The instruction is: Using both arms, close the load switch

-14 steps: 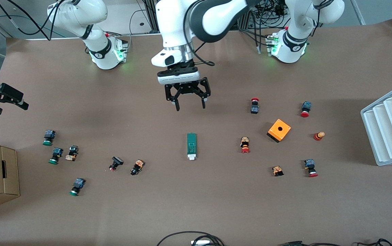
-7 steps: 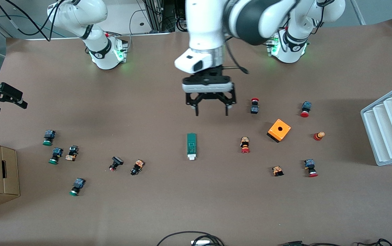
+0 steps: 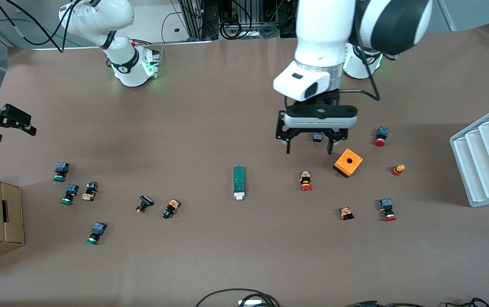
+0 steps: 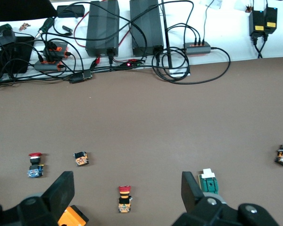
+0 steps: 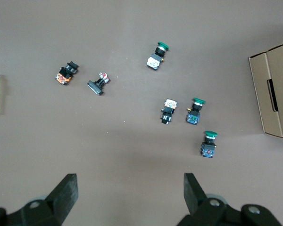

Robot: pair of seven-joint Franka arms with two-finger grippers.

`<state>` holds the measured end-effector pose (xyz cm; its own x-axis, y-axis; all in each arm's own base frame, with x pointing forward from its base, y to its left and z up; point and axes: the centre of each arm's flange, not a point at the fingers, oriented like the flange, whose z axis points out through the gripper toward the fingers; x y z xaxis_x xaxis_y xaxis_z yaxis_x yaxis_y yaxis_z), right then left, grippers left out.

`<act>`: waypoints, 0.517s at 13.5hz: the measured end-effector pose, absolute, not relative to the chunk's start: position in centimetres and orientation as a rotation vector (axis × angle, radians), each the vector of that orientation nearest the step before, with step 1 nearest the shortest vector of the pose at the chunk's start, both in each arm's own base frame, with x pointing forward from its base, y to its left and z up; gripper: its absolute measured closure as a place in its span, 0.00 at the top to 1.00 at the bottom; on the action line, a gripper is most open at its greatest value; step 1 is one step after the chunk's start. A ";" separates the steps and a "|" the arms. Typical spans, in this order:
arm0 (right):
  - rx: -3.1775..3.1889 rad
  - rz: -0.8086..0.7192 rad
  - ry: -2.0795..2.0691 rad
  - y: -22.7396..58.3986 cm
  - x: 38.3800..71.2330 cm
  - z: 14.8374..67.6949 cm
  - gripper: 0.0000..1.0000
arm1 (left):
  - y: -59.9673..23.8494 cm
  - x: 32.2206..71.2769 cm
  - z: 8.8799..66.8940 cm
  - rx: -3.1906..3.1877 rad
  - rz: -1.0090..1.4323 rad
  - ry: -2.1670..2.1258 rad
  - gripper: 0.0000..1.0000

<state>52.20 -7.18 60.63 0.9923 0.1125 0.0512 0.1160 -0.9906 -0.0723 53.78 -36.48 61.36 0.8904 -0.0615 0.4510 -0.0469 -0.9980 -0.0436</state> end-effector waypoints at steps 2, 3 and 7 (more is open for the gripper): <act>-3.058 -0.048 -0.183 -6.9 52.1 60.5 1.00 | -34.9 54.7 61.6 -3.056 -0.696 0.053 1.00; -3.057 -0.041 -0.183 -6.9 52.0 60.4 1.00 | -33.8 55.2 61.9 -3.068 -0.686 0.047 1.00; -3.057 -0.040 -0.187 -6.8 52.0 60.5 1.00 | -28.0 57.4 62.7 -3.112 -0.646 -0.045 1.00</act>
